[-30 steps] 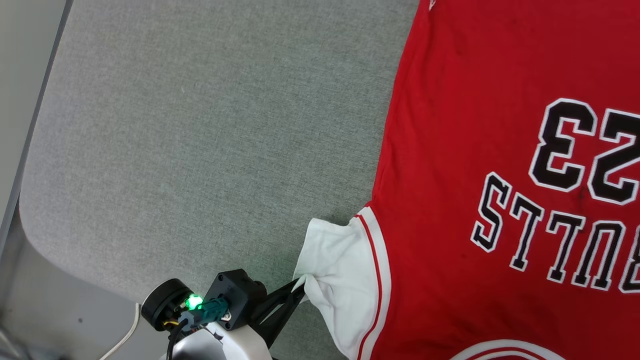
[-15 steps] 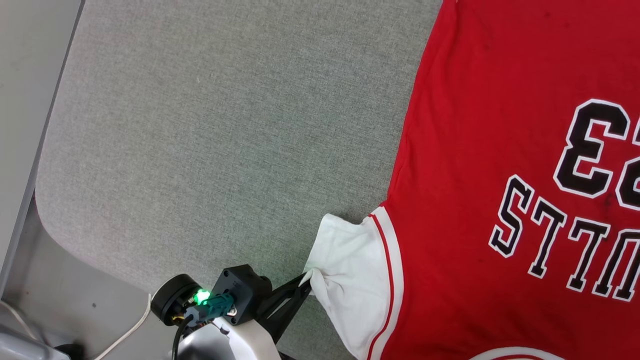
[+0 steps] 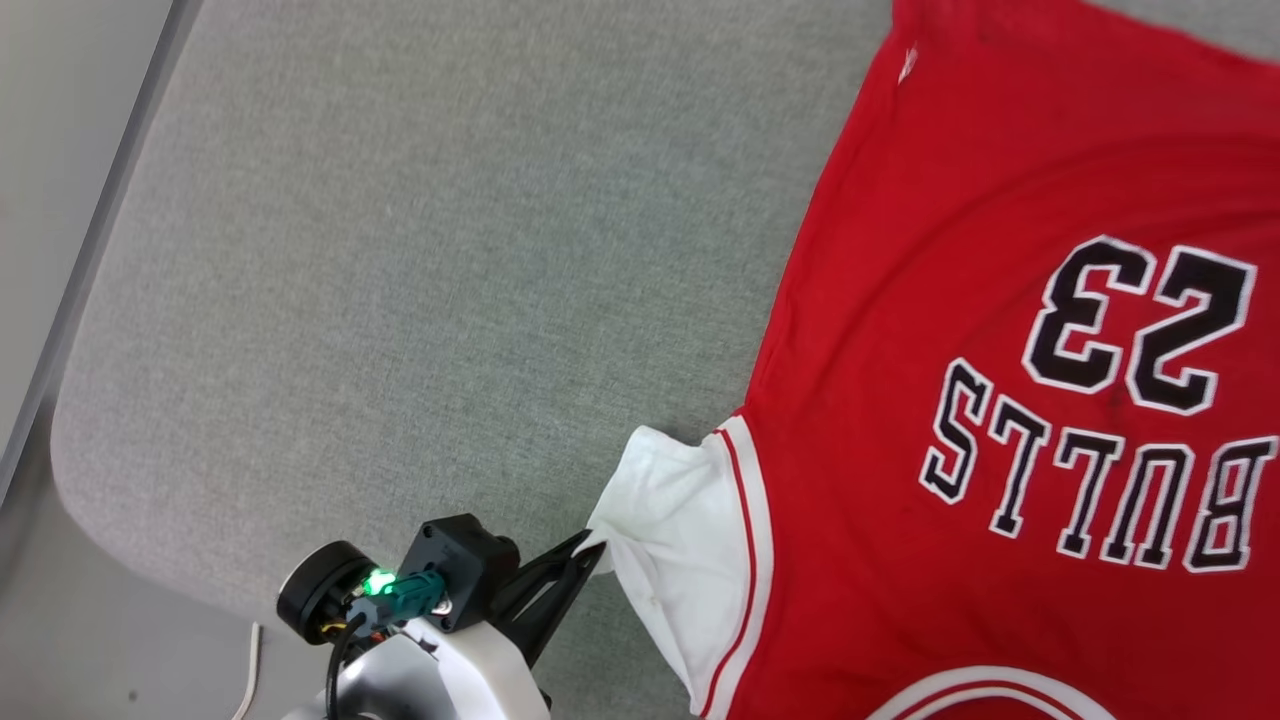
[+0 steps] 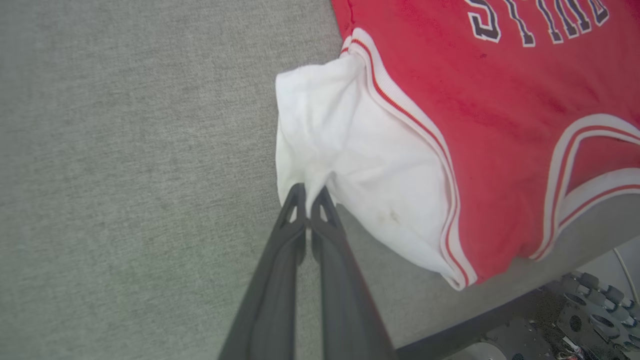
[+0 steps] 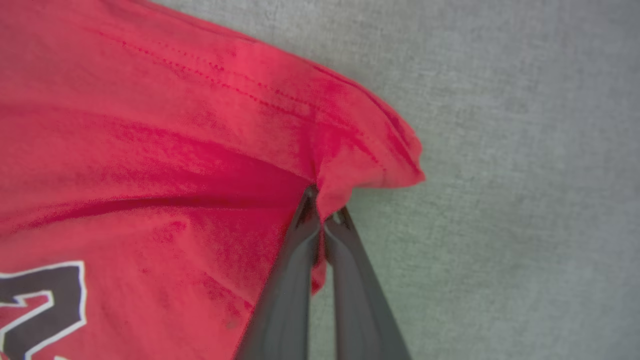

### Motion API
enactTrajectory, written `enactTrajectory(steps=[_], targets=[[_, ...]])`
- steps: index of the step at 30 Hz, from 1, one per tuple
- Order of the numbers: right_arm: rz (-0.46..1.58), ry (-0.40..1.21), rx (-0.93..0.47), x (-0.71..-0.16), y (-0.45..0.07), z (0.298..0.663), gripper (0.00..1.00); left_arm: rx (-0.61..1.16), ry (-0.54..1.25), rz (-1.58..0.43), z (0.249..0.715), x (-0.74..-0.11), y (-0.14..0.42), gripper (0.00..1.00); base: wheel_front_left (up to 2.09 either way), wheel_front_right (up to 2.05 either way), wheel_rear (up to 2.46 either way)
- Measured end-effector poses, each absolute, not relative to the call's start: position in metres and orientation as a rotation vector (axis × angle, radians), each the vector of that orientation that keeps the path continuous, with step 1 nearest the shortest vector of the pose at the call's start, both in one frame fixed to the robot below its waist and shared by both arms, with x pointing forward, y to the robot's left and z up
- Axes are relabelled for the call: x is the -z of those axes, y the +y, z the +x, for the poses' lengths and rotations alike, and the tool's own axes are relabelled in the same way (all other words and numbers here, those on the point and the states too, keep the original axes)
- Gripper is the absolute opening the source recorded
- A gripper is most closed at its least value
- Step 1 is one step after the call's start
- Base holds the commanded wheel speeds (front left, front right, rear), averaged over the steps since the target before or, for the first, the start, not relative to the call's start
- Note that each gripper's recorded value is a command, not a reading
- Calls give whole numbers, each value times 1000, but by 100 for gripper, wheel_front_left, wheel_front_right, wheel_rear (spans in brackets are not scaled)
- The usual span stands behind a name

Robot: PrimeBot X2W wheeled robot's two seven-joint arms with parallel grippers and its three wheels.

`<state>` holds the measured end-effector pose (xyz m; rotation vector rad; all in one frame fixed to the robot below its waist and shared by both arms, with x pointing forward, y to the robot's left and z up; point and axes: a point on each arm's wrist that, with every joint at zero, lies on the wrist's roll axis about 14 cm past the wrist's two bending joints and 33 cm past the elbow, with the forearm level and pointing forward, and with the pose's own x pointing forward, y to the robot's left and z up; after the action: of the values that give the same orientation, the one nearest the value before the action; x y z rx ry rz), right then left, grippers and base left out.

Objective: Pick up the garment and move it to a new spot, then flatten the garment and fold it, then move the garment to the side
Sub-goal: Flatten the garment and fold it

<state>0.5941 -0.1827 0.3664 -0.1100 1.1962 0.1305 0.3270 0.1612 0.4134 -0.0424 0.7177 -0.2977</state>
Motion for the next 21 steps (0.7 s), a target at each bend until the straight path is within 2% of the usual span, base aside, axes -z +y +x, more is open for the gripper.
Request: enactTrajectory(steps=[9, 10, 11, 21], targets=[[-70, 1216, -117, -383, -213, 525, 0, 304, 624, -49, 325, -439, 157, 0, 0, 0, 0], [-67, 1221, -115, -384, -217, 515, 0, 305, 613, -53, 325, -442, 156, 0, 0, 0, 0], [-53, 1240, -100, -386, -231, 483, 0, 312, 589, -58, 321, -449, 153, 0, 0, 0, 0], [32, 1265, -19, -395, -275, 384, 0, 342, 497, -75, 318, -470, 140, 0, 0, 0, 0]])
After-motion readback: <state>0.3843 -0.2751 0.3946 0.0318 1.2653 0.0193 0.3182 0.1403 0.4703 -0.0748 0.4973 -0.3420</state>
